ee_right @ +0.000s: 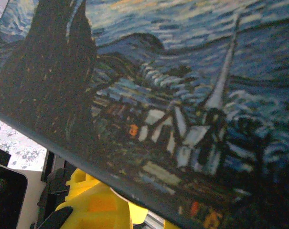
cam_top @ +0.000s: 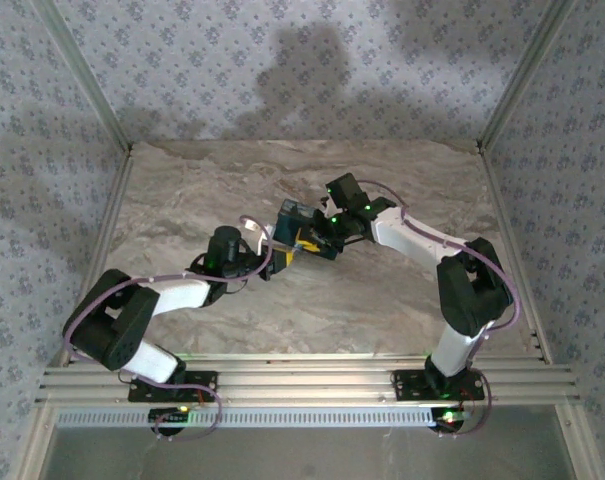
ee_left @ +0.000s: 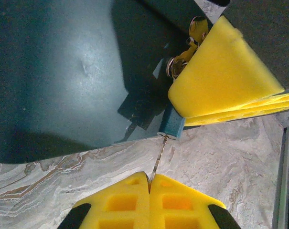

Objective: Unlock a padlock with a key

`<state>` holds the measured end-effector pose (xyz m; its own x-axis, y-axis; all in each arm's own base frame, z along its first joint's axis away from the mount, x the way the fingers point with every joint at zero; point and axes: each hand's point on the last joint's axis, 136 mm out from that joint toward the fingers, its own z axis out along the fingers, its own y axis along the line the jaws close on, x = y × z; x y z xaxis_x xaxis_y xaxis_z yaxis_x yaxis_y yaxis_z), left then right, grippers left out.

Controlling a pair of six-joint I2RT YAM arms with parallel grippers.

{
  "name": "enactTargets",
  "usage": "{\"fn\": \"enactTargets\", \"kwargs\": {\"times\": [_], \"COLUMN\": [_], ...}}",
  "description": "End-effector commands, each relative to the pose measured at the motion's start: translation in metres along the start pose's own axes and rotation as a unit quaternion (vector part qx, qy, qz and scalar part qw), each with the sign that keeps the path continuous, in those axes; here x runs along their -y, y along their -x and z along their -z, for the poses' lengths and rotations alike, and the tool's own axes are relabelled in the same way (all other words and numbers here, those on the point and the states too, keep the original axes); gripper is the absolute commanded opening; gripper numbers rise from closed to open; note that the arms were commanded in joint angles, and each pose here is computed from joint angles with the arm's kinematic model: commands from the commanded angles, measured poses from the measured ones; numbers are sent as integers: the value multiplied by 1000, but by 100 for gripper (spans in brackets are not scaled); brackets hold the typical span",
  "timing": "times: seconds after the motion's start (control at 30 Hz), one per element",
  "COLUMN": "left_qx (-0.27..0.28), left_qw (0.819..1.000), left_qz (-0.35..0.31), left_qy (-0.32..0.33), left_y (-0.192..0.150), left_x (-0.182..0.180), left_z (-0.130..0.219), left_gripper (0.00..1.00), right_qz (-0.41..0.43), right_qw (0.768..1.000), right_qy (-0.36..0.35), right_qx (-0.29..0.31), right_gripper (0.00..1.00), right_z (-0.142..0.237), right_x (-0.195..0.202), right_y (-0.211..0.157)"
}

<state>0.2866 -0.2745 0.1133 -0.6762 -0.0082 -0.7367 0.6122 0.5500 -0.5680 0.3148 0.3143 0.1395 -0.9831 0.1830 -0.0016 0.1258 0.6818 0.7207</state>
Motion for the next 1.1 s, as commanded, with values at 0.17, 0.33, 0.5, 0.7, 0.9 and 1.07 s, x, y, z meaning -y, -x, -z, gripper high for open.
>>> {"fn": "enactTargets", "kwargs": {"times": [0.17,0.33,0.5,0.7,0.9,1.07], "left_qx": [6,1,-4,11,26,57], "left_qw": [1000,1000,1000,1000,999,996], "left_qz": [-17,-17,-15,-3,15,33], "left_qy": [15,15,13,-8,-39,-66], "left_y": [3,4,6,19,30,38], "left_x": [-5,-4,-2,7,17,28], "left_z": [-3,-7,-12,-10,-8,-4], "left_gripper": [0,0,0,0,0,0], "right_qz": [1,2,8,18,22,17], "right_qw": [999,999,999,999,999,999], "right_qy": [18,19,11,-6,-15,-14], "right_qx": [-26,-29,-29,-33,-33,-30], "right_gripper": [0,0,0,0,0,0], "right_z": [-2,-6,-7,-9,-8,-10], "right_x": [-16,-17,-16,-12,-9,-10], "right_y": [-8,-11,-13,-18,-20,-18]}}
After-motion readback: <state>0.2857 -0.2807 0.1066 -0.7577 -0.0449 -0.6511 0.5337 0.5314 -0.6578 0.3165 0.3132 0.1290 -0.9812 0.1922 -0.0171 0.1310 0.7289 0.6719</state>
